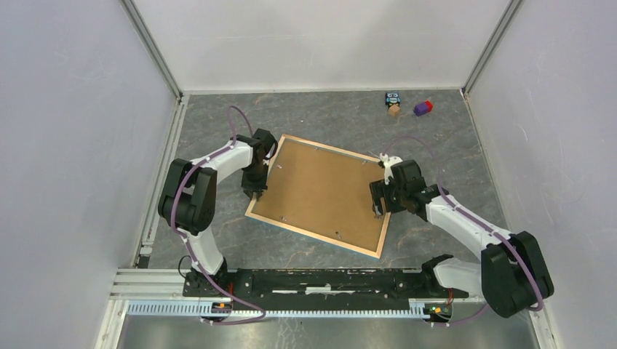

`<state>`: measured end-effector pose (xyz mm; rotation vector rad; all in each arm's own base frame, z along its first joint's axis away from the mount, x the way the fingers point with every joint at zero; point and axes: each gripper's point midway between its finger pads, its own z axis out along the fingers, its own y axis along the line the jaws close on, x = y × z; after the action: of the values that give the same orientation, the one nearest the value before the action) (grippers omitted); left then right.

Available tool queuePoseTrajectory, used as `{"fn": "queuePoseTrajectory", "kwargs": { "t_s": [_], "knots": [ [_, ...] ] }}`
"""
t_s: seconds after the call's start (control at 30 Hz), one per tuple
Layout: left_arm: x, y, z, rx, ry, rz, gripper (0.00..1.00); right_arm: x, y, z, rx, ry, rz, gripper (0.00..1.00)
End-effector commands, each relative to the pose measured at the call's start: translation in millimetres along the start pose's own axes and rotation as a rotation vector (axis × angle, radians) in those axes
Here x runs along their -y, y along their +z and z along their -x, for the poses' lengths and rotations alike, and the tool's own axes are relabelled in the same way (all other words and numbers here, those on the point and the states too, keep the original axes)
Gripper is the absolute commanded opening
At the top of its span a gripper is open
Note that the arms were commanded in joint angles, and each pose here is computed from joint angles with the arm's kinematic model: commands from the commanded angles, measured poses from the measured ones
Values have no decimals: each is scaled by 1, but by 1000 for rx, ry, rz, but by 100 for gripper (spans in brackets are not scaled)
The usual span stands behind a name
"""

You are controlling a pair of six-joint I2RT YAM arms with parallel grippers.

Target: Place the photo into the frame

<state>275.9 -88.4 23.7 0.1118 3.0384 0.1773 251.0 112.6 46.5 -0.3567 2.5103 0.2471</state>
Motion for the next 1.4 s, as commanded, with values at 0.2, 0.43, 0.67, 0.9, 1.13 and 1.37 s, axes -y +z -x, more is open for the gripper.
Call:
{"fn": "queuePoseTrajectory", "kwargs": {
  "t_s": [0.2, 0.43, 0.67, 0.9, 1.13, 1.37],
  "knots": [
    [8, -3, 3, 23, -16, -36, 2, -5, 1, -34, -80, -33, -65, 69],
    [24, -4, -13, -17, -81, -129, 2, 9, 8, -33, -66, -36, -164, 63],
    [17, 2, -45, -39, -153, -110, 2, 20, 14, -19, 17, -4, -235, 54],
    [19, 1, -50, -13, -166, -141, 2, 28, 18, -2, 86, 58, -297, 49],
    [30, 5, -55, -43, -144, -203, 2, 34, 22, 2, 127, 109, -344, 41],
    [32, 4, -53, -36, -142, -214, 2, 33, 26, 1, 107, 95, -338, 42]
  ]
}}
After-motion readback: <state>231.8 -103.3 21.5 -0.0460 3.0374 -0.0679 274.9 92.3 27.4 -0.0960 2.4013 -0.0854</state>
